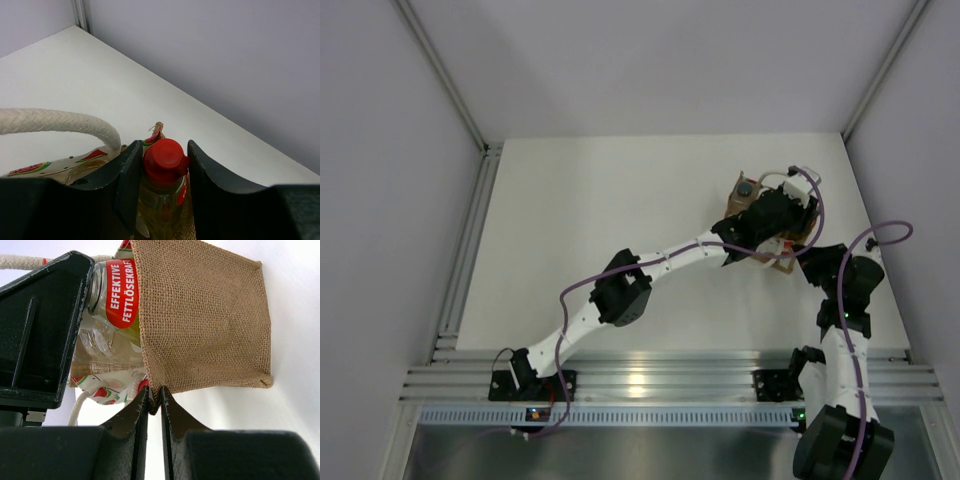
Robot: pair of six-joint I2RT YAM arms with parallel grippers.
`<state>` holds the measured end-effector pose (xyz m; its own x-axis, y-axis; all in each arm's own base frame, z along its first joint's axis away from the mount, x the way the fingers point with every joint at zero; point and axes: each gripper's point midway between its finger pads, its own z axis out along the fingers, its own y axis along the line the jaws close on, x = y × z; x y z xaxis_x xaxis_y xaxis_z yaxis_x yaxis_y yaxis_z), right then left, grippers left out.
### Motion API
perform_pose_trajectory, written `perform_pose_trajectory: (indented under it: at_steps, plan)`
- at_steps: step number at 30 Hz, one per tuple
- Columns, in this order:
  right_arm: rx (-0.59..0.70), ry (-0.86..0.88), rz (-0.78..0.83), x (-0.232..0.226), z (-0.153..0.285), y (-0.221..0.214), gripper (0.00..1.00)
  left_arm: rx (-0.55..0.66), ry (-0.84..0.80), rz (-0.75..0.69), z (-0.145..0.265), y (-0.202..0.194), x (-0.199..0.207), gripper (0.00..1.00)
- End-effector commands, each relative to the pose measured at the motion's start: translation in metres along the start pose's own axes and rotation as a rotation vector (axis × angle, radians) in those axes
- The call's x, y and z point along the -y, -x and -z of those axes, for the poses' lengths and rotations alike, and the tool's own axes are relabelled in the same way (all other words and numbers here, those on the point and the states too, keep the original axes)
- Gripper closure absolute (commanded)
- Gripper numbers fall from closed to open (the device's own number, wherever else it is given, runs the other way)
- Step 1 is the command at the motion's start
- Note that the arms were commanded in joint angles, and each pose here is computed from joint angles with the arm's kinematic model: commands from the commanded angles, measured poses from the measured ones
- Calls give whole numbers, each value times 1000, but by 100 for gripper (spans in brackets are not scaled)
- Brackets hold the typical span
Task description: Take the personal care products out of the canvas bag
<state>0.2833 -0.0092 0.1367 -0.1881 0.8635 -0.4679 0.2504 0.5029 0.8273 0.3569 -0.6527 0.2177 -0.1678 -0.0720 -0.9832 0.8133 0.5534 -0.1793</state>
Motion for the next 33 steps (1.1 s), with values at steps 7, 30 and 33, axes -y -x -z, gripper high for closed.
perform_pose_trajectory:
  at_steps: [7,30,33]
  plan:
    - [-45,-64,-39,23,-3,-15,100,320,-104,15,31,156,44,100]
    - [-35,-63,-42,24,-3,-14,100,435,-127,59,61,217,65,100]
    - [-32,-65,-40,24,-3,-13,99,446,-127,60,66,224,66,100]
